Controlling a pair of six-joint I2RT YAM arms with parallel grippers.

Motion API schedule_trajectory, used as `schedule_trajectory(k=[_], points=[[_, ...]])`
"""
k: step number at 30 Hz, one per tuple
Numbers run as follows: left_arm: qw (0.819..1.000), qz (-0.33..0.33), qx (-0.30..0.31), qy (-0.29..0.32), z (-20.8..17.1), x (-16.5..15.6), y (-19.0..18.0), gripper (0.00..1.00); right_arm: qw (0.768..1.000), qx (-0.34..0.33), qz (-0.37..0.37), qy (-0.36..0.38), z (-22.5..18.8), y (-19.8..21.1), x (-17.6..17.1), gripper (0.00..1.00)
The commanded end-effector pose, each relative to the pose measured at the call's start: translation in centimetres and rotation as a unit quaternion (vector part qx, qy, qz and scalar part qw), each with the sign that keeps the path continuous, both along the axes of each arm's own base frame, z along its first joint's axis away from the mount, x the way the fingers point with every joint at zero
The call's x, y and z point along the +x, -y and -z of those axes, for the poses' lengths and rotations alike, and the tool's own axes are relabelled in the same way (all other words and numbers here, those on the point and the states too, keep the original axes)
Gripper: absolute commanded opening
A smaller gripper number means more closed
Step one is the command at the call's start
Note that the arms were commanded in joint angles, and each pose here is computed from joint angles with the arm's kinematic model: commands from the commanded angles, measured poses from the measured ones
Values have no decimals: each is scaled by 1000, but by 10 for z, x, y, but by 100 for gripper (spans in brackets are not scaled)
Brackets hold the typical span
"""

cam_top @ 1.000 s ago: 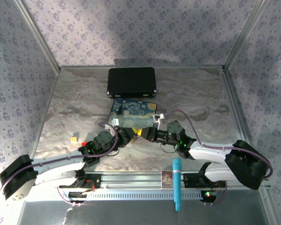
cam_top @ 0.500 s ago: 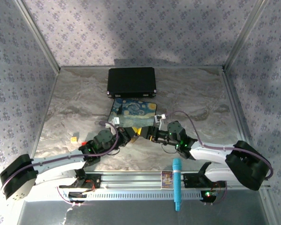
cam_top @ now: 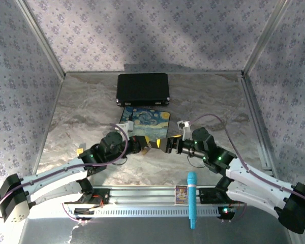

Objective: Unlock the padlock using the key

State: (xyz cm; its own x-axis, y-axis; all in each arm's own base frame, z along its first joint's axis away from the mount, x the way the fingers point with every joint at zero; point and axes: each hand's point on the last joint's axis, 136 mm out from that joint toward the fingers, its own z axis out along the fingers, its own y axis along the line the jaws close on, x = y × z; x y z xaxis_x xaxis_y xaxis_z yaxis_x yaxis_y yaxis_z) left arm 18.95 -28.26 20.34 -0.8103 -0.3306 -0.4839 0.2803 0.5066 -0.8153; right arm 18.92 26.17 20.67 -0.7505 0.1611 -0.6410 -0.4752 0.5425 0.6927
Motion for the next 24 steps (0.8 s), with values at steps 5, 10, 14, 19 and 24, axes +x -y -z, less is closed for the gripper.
schedule_trajectory(k=[5, 10, 14, 19, 24], points=[[992, 84, -67, 72, -39, -14, 22, 0, 993, 86, -85, 10, -14, -29, -14, 68], [989, 88, -88, 77, -46, -15, 24, 0, 984, 135, -111, 20, -30, -37, -18, 63], [990, 79, -92, 73, -45, -13, 22, 0, 984, 141, -105, 8, -24, -33, -18, 49], [990, 72, -103, 69, -44, -12, 22, 0, 983, 148, -107, -5, -16, -33, -21, 39], [989, 70, -112, 65, -44, -11, 22, 0, 982, 156, -106, -4, -15, -32, -22, 31]])
